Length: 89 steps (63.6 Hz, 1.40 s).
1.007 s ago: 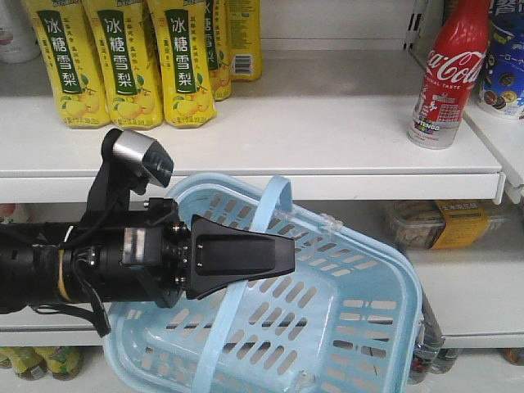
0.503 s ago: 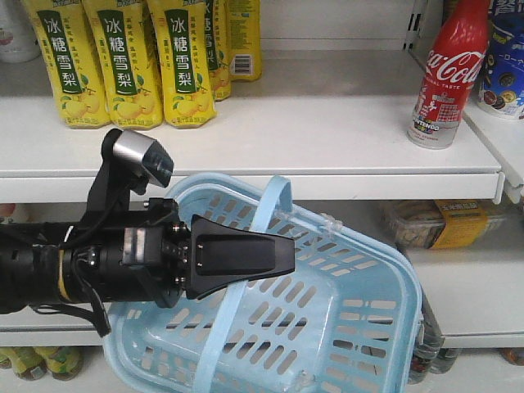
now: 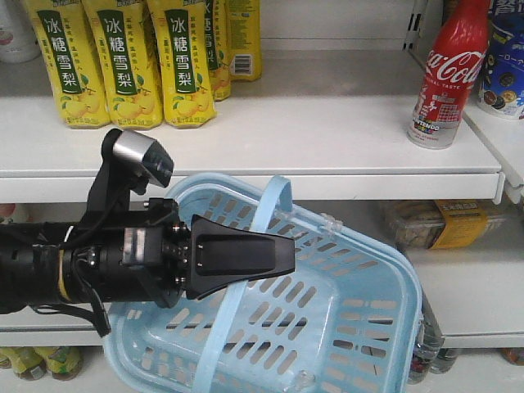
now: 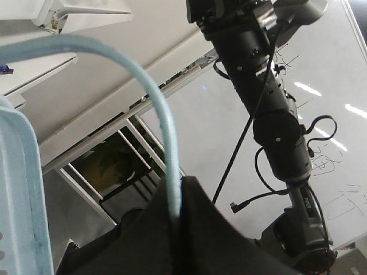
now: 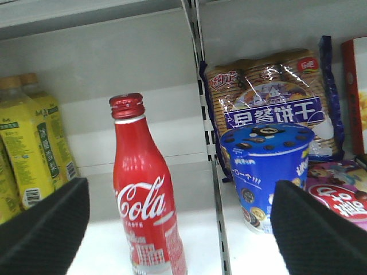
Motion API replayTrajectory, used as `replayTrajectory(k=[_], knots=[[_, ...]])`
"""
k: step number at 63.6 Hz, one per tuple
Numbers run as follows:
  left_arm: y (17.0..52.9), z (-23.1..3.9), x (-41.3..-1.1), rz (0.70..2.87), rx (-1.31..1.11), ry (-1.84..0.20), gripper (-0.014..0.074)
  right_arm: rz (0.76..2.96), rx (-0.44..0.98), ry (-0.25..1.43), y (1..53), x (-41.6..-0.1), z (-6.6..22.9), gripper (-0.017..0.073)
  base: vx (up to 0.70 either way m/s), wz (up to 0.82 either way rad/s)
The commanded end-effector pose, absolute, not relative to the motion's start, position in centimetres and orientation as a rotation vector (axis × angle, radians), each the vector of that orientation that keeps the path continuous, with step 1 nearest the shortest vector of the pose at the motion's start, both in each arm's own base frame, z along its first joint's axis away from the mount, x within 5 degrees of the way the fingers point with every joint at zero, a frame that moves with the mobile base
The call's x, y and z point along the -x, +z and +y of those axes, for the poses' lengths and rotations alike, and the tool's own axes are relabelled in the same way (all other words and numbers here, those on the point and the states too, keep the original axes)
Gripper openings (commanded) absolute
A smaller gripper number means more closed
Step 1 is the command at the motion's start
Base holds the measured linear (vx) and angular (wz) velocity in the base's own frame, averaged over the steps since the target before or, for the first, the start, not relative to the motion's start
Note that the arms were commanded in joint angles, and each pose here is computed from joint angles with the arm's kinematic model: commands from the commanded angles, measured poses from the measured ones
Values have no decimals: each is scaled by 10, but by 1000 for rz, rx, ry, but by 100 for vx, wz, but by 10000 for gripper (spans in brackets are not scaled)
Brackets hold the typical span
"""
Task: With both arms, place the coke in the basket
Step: 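Reach the right gripper to the red Coca-Cola bottle and grasp its neck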
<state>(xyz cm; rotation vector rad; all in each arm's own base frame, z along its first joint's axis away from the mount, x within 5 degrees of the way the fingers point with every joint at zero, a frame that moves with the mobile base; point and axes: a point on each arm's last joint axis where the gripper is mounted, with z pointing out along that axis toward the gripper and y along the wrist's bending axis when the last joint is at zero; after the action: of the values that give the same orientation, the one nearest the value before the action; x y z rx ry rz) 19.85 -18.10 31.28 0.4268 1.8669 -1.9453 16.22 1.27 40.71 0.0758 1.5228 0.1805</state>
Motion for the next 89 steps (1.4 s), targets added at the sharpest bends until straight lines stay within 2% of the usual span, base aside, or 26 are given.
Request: replayTrajectory(k=[1,11,40,59,66,82,89], knots=[[342,-178,-185,1653,-522,-2123,-6,1446,10,188,427,-174,22,592,0,0],[342,-178,-185,1653,-522,-2123,-6,1465,203,155,430,-193,47,587,0,0],[342,-178,-185,1653,-522,-2123,-6,1464,174,168,457,-236,56,587,0,0],[342,-178,-185,1653,-522,-2123,-6,1503,115,115,455,-274,45,558,0,0],[342,-178,-185,1653,-522,-2123,-6,1503,122,118,455,-277,46,461,0,0],[342,-178,-185,1653,-522,-2123,-6,1501,124,115,455,-276,46,-17,0,0],[342,-178,-185,1653,-522,-2123,-6,1514,106,106,459,-269,43,-10,0,0]])
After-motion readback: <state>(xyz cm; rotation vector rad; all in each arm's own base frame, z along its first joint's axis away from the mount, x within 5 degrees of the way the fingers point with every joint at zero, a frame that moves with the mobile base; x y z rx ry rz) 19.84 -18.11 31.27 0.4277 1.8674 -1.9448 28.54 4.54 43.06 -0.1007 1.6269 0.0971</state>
